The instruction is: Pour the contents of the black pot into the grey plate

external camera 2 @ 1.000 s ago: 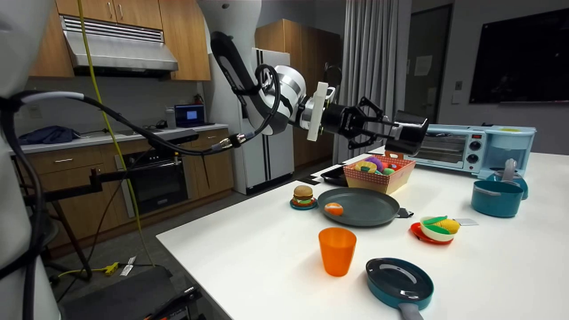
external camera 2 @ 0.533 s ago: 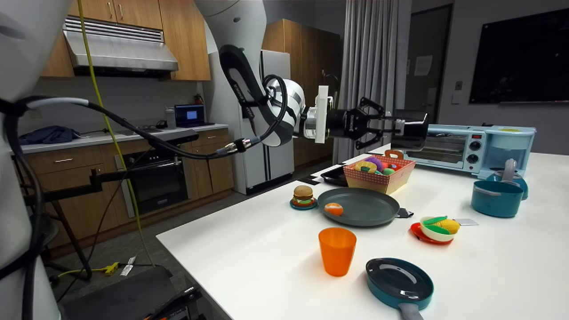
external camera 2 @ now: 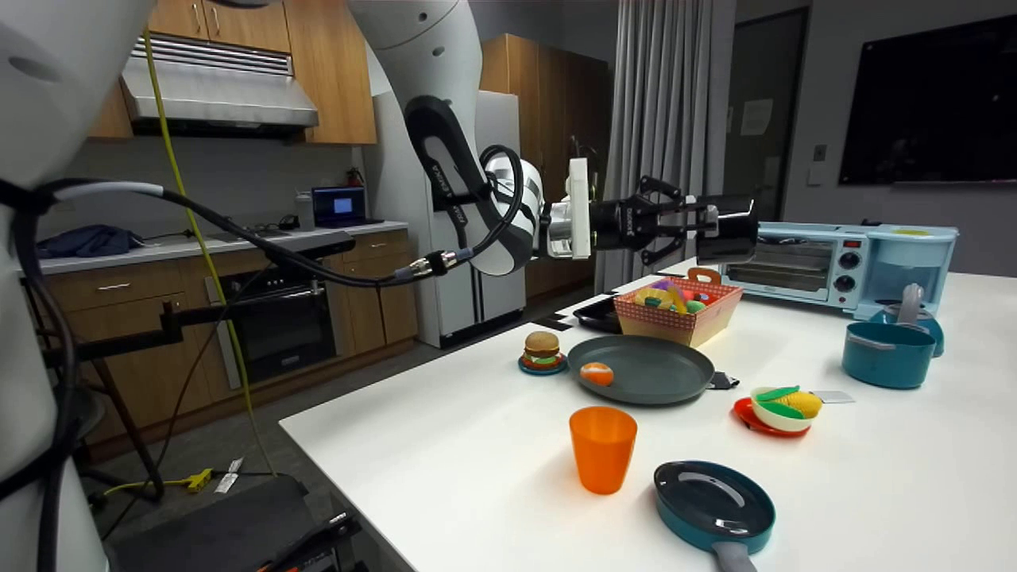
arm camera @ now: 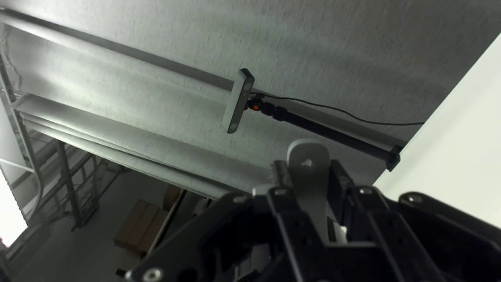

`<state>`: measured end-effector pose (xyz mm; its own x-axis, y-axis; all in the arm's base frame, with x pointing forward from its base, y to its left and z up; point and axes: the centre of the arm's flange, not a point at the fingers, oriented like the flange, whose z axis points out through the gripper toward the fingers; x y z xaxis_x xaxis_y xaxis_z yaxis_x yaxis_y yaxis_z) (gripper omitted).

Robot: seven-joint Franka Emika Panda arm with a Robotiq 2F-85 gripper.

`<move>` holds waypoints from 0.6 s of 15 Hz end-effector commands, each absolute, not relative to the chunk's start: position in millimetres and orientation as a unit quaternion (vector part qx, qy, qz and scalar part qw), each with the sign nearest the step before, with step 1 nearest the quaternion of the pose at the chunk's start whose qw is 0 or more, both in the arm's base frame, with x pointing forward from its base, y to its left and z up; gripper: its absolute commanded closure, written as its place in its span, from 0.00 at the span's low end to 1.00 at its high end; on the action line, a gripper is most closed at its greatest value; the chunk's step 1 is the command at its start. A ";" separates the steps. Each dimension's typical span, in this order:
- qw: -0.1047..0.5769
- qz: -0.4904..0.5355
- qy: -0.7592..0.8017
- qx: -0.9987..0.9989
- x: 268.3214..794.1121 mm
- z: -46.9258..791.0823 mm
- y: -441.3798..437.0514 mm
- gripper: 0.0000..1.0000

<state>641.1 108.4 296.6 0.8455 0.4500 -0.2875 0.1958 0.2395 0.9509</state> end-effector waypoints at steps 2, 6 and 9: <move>0.778 0.093 0.245 0.571 644.6 296.7 104.6 0.93; 0.791 0.096 0.221 0.562 639.1 291.5 99.0 0.93; 0.795 0.104 0.198 0.564 632.9 284.7 98.4 0.93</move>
